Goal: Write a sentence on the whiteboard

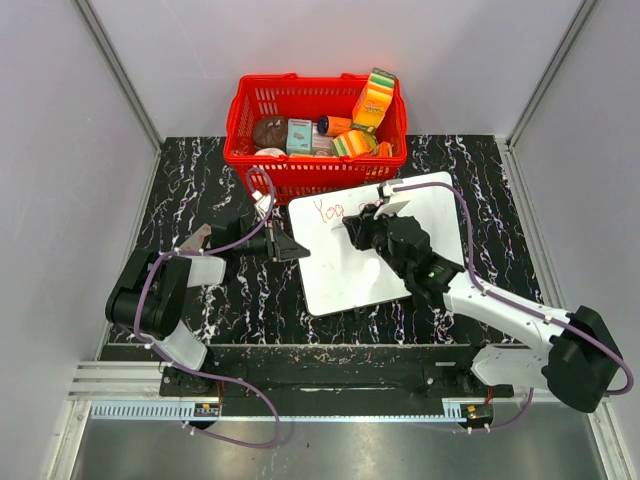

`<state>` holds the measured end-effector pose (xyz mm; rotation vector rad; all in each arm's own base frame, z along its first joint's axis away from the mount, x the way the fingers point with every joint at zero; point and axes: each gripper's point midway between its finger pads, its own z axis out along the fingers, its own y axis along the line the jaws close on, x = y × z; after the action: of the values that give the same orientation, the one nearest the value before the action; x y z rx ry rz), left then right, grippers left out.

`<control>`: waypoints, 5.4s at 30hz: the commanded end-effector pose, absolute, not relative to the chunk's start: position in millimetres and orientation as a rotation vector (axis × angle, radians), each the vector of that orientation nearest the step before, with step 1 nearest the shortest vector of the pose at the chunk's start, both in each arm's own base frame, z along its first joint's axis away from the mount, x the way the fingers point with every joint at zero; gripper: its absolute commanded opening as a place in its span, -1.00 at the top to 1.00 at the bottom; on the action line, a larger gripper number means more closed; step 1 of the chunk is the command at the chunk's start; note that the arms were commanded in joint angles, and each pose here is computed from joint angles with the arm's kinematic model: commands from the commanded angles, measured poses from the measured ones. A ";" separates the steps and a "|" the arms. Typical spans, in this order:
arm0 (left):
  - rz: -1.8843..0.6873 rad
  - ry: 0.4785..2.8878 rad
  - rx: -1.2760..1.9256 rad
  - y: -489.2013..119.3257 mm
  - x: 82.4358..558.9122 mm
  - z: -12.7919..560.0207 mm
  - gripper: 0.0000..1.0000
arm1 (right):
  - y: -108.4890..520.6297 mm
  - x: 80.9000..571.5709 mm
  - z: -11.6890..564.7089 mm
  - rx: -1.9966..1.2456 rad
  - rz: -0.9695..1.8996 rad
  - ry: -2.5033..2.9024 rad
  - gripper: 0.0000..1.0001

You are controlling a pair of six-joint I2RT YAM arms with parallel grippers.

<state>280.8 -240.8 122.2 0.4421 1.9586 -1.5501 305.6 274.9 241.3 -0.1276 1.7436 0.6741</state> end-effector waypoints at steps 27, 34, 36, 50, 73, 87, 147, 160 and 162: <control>-1.486 1.864 0.561 -246.4 285.9 127.2 1.00 | 293.8 307.9 239.8 -0.145 0.723 1.748 1.00; -1.486 1.864 0.561 -246.2 285.6 127.2 1.00 | 291.4 302.8 225.0 -0.158 0.719 1.790 1.00; -1.488 1.867 0.559 -246.3 285.5 126.7 1.00 | 290.2 300.9 222.2 -0.160 0.719 1.796 1.00; -1.486 1.864 0.561 -246.2 285.6 127.2 1.00 | 272.6 295.3 210.0 -0.132 0.663 1.828 1.00; -1.488 1.865 0.562 -246.4 285.6 127.0 1.00 | 293.7 293.9 227.1 -0.090 0.825 1.772 1.00; -1.488 1.864 0.562 -246.4 285.7 127.2 1.00 | 260.1 301.3 253.6 -0.015 0.693 1.680 1.00; -1.490 1.863 0.563 -246.5 285.5 127.5 1.00 | 262.9 290.7 199.8 -0.091 0.655 1.841 1.00; -1.491 1.866 0.562 -246.4 285.1 126.6 1.00 | 252.4 300.6 211.6 -0.075 0.572 1.802 1.00; -1.491 1.866 0.562 -246.4 285.1 126.6 1.00 | 252.6 303.5 216.6 -0.076 0.561 1.791 1.00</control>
<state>280.6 -240.8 122.1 0.4418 1.9596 -1.5507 296.7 263.1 204.6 -0.0837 1.8205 0.6504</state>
